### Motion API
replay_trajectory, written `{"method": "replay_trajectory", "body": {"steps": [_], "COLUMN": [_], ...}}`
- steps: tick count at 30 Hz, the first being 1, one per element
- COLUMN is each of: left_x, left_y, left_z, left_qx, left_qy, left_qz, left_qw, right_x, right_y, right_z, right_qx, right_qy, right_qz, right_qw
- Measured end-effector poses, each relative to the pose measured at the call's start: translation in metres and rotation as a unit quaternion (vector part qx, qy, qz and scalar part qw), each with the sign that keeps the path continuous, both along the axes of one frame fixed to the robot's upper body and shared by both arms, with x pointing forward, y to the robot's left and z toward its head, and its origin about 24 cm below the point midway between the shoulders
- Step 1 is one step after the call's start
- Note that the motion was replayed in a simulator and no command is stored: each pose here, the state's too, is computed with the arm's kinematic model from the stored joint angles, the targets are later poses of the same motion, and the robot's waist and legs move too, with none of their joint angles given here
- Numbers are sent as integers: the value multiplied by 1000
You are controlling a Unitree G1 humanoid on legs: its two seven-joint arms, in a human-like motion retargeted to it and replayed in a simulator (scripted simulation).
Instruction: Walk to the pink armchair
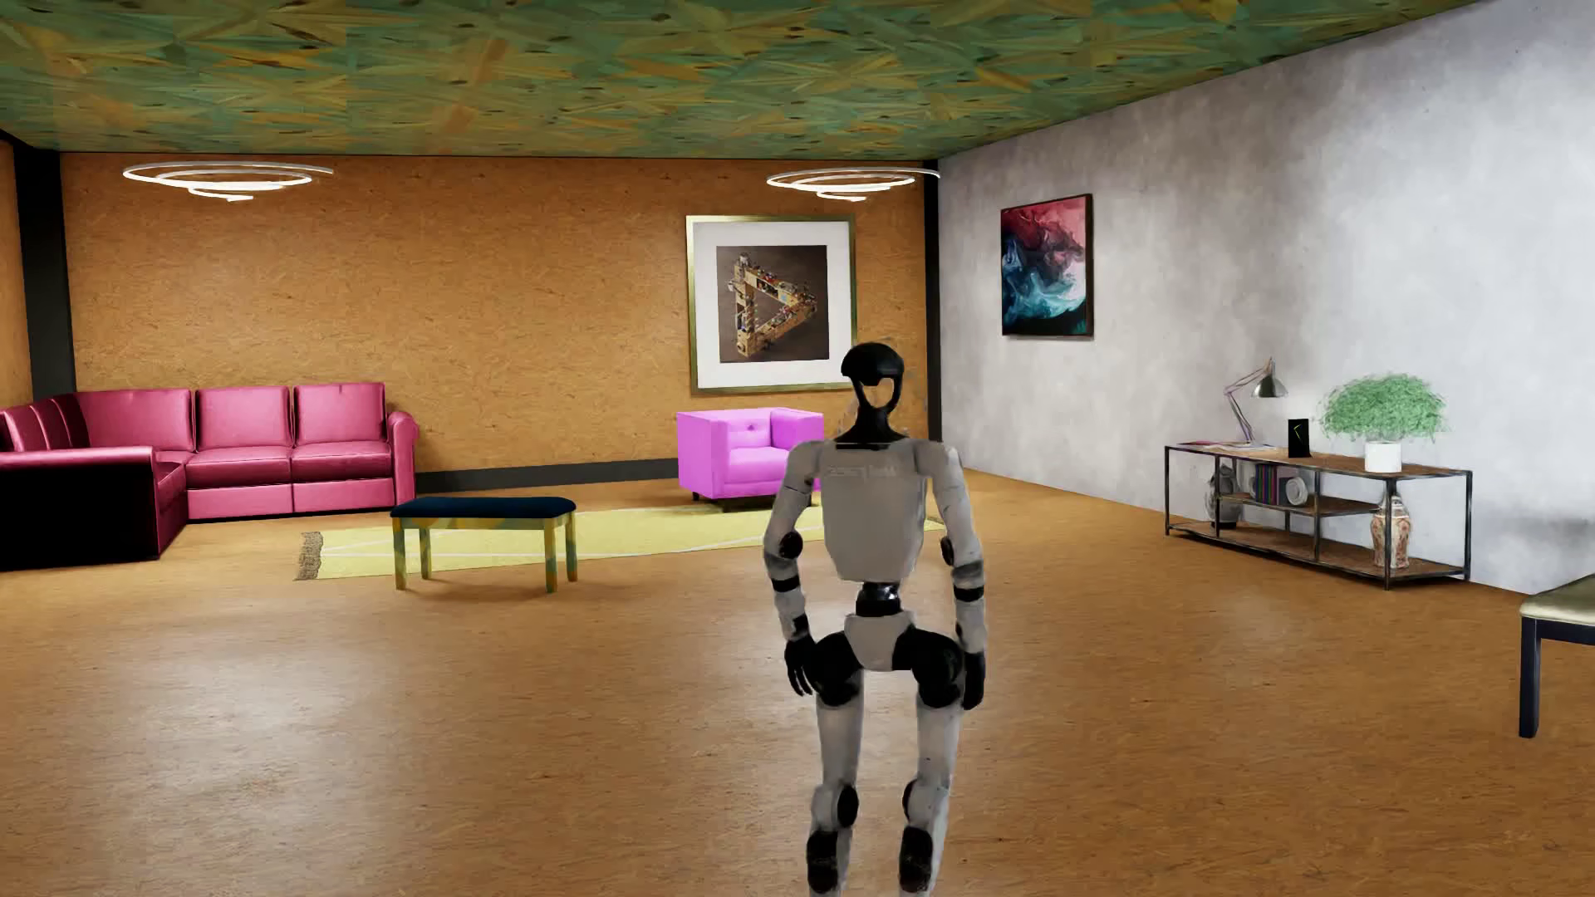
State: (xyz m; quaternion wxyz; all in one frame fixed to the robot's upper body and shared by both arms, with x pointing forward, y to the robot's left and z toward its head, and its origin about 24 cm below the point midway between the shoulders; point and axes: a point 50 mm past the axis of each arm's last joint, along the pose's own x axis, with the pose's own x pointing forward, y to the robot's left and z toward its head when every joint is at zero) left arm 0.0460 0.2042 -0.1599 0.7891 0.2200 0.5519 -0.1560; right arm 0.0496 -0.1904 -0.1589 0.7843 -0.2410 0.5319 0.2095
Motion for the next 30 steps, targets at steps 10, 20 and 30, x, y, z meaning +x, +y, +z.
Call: {"method": "replay_trajectory", "body": {"steps": [10, 20, 30], "left_x": [-12, -66, 7], "left_y": [6, 22, 7], "left_z": [2, -3, 8], "left_qx": [2, 36, -2], "left_qy": [4, 94, -32], "left_qz": [25, 33, 27], "left_qw": [1000, 994, 999], "right_x": [42, 73, -32], "right_y": [8, 14, -8], "right_z": [17, 25, -3], "right_qx": [27, 32, -14], "right_qy": [-81, -120, 45], "right_qz": [18, 31, 17], "right_qw": [996, 992, 999]}}
